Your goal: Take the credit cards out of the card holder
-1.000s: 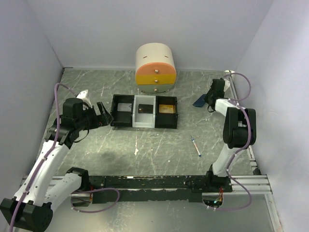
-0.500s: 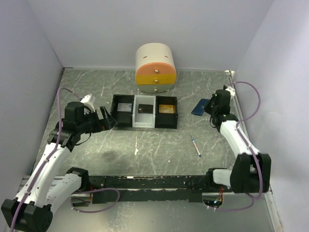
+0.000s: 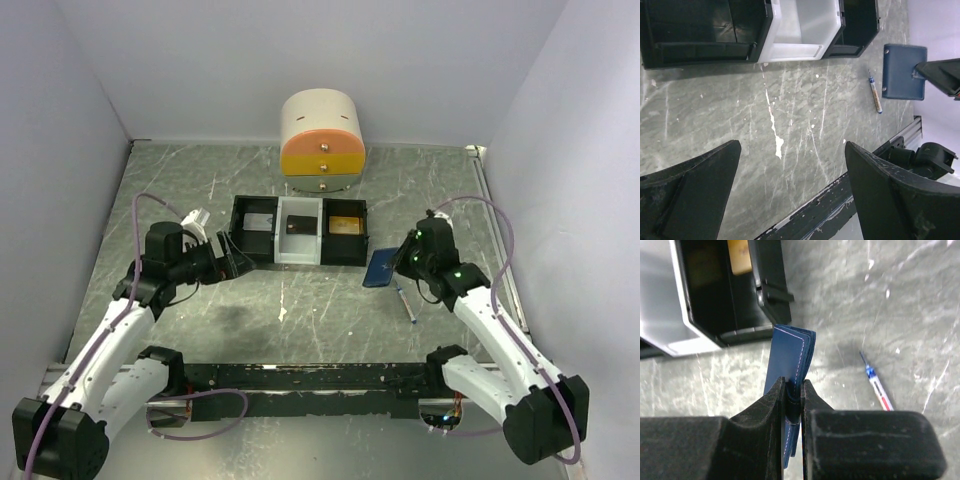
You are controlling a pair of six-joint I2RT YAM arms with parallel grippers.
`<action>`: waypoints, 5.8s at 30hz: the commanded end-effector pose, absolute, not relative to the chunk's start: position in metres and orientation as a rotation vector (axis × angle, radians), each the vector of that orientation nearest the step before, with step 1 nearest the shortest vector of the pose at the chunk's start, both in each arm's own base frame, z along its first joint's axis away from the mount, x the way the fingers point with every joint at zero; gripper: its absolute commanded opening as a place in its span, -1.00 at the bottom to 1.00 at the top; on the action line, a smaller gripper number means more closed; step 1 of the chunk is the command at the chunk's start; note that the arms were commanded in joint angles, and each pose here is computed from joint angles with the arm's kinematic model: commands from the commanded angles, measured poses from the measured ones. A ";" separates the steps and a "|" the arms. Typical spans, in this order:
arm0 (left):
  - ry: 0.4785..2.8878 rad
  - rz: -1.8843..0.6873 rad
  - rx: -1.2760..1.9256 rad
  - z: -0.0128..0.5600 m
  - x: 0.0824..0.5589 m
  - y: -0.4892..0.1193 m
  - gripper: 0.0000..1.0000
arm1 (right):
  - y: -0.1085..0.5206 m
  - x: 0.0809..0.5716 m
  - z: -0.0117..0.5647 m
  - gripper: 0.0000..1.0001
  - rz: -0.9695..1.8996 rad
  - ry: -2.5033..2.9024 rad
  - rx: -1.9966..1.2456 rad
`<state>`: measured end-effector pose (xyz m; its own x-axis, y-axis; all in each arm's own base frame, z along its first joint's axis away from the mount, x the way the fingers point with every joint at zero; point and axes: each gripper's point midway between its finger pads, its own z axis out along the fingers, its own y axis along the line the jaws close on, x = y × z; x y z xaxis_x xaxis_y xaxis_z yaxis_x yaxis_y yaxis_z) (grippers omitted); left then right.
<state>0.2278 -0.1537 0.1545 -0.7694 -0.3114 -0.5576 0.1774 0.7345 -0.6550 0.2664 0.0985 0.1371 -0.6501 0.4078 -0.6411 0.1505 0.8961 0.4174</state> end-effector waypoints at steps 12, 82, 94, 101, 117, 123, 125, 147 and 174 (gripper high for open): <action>2.253 -0.933 -0.063 0.155 0.231 -0.167 0.91 | 0.201 0.213 0.122 -1.00 -0.076 2.443 -0.163; 2.473 -0.568 0.037 0.095 0.168 -0.285 0.43 | 0.244 0.188 0.060 -0.16 0.912 2.353 0.088; 2.523 -0.354 0.104 0.063 0.172 -0.313 0.41 | 0.235 0.182 0.055 -0.30 0.921 2.339 0.131; 2.541 -0.246 0.147 0.051 0.177 -0.311 0.32 | 0.236 0.183 0.058 -0.30 0.950 2.311 0.146; 2.602 -0.153 0.164 0.020 0.169 -0.300 -0.02 | 0.251 0.175 0.053 -0.30 1.023 2.350 0.056; 2.610 -0.143 0.194 0.016 0.166 -0.299 -0.30 | 0.252 0.169 0.042 -0.27 0.996 2.412 -0.001; 2.608 -0.149 0.191 0.016 0.165 -0.299 -0.40 | 0.250 0.169 0.037 -0.26 0.970 2.436 -0.006; 2.539 -0.385 0.167 0.032 0.162 -0.317 -0.80 | 0.237 0.170 0.005 -0.23 0.710 2.598 -0.088; 2.450 -0.666 0.133 0.051 0.154 -0.329 -0.85 | 0.240 0.177 0.013 -0.22 0.720 2.560 -0.051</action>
